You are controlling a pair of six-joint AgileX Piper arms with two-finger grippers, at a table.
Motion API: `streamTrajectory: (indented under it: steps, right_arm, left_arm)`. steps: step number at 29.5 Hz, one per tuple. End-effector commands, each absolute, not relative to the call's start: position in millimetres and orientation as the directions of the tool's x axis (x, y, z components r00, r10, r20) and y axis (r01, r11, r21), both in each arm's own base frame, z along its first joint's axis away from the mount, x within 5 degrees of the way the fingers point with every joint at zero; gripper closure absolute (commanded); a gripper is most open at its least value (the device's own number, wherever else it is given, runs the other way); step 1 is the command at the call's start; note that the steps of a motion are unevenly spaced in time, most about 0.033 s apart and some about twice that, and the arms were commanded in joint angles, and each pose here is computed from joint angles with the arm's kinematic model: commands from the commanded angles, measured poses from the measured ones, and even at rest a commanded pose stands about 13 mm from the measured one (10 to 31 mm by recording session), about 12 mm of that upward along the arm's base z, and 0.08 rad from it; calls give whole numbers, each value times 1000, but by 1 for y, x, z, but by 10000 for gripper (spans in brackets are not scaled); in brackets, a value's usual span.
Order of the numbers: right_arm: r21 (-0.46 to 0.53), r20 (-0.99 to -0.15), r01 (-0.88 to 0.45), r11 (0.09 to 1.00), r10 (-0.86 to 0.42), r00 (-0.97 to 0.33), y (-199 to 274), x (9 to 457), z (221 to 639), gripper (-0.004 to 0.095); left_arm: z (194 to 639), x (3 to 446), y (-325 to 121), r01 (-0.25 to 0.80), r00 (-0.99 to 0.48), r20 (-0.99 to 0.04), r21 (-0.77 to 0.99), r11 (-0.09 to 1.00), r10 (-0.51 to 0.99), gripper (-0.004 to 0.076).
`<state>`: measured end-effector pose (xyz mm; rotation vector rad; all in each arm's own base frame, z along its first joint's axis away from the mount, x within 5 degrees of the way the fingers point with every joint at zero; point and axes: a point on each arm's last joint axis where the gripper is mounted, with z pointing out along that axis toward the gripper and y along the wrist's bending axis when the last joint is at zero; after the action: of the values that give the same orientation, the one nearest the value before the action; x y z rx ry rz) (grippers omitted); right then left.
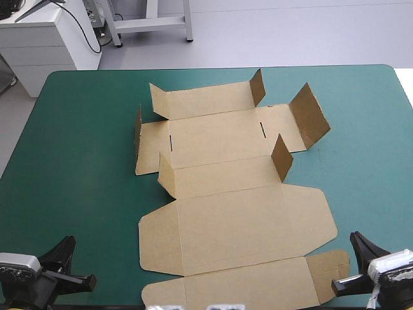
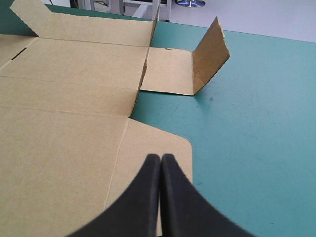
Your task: Fold the box
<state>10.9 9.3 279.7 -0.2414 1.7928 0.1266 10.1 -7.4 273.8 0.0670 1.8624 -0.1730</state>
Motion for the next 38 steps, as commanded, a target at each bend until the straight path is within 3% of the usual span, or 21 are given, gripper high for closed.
streamTrajectory:
  steps: [1, 6, 14, 23, 32, 38]
  right_arm:
    - [-60, -996, -217, 974, -74, -57, 8, 5, 298, 929]
    - [-35, -999, -214, 976, -32, 17, 8, 10, 313, 925]
    - [66, -975, -287, 956, 0, -222, 23, 61, 350, 925]
    - [55, -905, -343, 938, -98, -413, 41, 149, 401, 922]
    - [85, -759, -398, 913, -200, -620, 57, 237, 403, 923]
    - [108, -685, -409, 906, -231, -691, 65, 285, 393, 923]
  left_arm:
    - [290, 7, -7, 140, -189, -980, -86, 986, -59, 731]
    - [290, 7, -7, 140, -189, -980, -86, 986, -59, 731]
    - [290, 7, -7, 140, -189, -980, -86, 986, -59, 731]
    - [290, 7, -7, 140, -189, -980, -86, 986, -59, 731]
    - [290, 7, -7, 140, -189, -980, -86, 986, -59, 731]
    - [290, 7, -7, 140, -189, -980, -86, 986, -59, 731]
